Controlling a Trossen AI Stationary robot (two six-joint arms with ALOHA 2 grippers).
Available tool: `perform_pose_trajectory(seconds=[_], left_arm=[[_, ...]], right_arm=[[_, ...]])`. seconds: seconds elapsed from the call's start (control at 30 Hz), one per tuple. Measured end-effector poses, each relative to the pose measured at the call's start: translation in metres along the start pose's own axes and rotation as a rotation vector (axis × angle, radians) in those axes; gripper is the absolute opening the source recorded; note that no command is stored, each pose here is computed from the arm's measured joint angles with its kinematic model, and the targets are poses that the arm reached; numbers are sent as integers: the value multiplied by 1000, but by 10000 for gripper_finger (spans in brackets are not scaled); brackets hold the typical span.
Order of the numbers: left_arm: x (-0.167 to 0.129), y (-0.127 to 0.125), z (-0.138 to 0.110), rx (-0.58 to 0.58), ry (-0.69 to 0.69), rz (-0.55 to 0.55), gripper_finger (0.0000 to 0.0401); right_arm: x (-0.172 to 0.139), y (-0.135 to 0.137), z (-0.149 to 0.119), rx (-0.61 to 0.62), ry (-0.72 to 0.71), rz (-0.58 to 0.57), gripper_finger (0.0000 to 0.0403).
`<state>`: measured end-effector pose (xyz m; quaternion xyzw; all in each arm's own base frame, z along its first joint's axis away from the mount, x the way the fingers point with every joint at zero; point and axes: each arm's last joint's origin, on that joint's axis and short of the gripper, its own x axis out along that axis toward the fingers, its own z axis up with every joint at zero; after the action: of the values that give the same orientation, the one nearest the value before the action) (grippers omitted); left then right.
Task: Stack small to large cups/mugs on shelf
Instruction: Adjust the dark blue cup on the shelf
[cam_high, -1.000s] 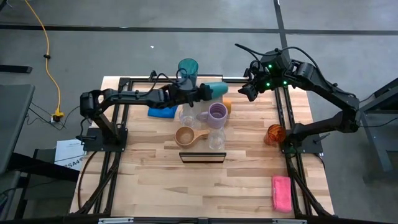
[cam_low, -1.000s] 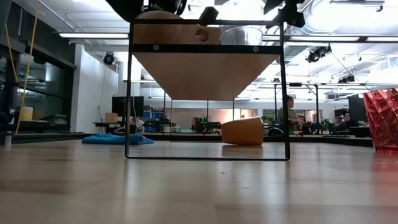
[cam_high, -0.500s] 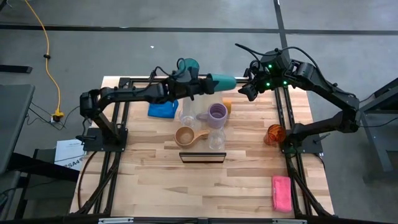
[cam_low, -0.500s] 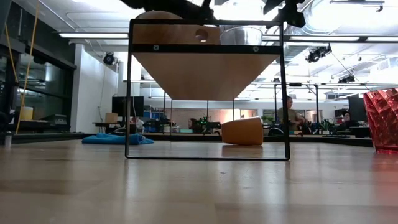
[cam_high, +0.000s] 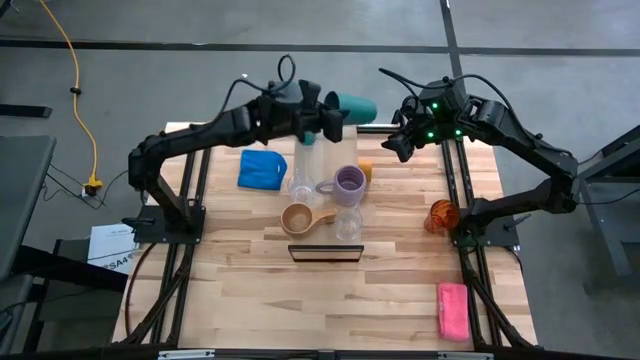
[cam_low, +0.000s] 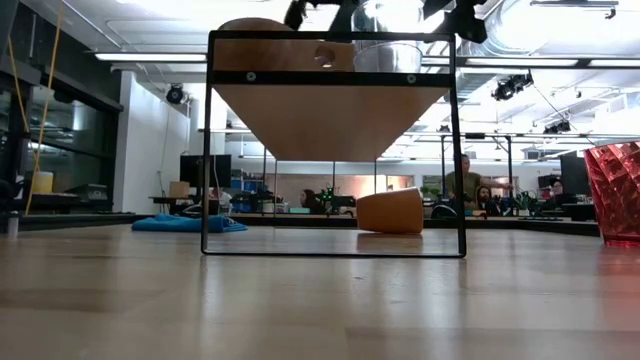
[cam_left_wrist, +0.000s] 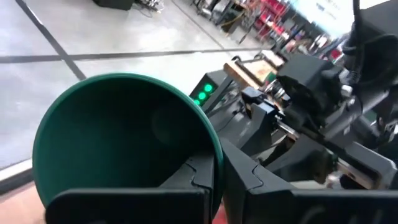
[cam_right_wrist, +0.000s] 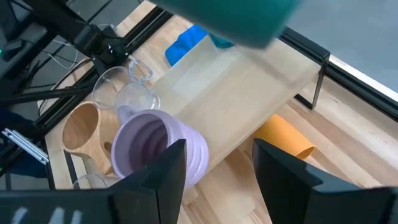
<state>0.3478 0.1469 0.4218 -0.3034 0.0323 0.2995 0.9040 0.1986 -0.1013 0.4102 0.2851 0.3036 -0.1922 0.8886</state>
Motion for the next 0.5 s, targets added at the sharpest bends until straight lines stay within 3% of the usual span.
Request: perform_pose_trajectory(seconds=[0.17,0.5], left_arm=[[-16,-7,13,92,70,30,1],[-38,-8,15,202,305,21,0]], right_arm=[[0,0,0,-24,9,16,173],[-1,0,-1,-46,19,22,172]])
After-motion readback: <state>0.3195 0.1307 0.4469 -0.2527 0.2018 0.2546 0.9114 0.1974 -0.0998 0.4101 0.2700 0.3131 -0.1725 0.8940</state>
